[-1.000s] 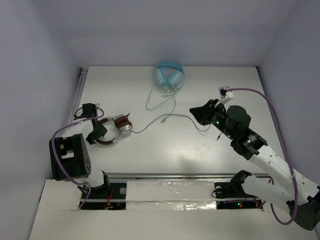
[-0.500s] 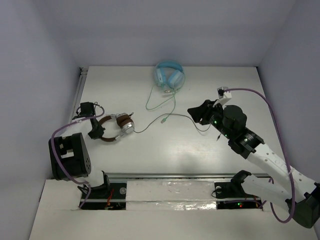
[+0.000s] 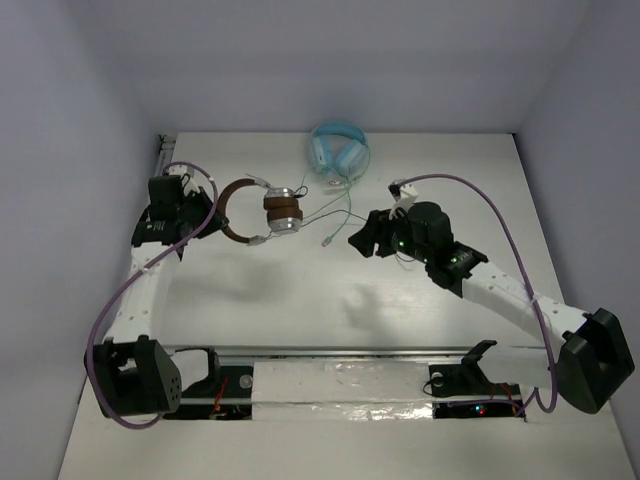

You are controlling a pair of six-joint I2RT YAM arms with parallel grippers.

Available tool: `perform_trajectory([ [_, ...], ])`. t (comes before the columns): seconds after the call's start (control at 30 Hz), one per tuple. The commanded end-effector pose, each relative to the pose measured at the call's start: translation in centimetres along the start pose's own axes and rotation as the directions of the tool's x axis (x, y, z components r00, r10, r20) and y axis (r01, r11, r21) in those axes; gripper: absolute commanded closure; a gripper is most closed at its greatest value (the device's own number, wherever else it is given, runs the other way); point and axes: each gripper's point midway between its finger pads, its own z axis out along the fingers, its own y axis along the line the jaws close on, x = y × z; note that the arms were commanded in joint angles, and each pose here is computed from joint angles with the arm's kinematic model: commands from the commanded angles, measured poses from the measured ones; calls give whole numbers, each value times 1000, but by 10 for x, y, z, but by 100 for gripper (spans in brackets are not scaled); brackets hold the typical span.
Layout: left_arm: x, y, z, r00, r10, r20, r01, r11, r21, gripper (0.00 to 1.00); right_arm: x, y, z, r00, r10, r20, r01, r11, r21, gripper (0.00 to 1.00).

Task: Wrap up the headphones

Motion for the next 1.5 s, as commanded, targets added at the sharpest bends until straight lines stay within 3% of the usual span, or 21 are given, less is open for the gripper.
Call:
perform_trajectory([
  [0.0,-20,-55,-30,997,38,62,-51,973,225,100,-46,34,-6,989,-91,118,103,989,-104,36],
  [0.2,-15,-91,-47,997,10,78,-42,906,421,100,-60,40,7,961,-214,173,238,962,-134,21],
  [0.33,-16,-107,-59,994,29,104,-77,867,492,100,-63,48,14,940,-271,208,309,934,-178,20],
  [0.53,-30,-132,-90,985,46,165,-132,816,563,100,-50,64,18,937,-309,164,345,892,-293,20],
  [0.67,-33,-144,-110,978,49,203,-162,791,590,100,-52,53,22,930,-322,179,359,903,-237,20],
  [0.97,-31,-159,-134,977,33,209,-164,745,647,100,-60,50,26,917,-360,172,391,894,-219,24],
  [1.23,-44,-176,-157,970,-11,242,-166,696,698,100,-53,38,28,922,-348,170,381,897,-223,41],
  [1.47,-51,-189,-173,969,-30,244,-167,644,747,100,-56,41,35,932,-304,199,350,897,-269,42],
])
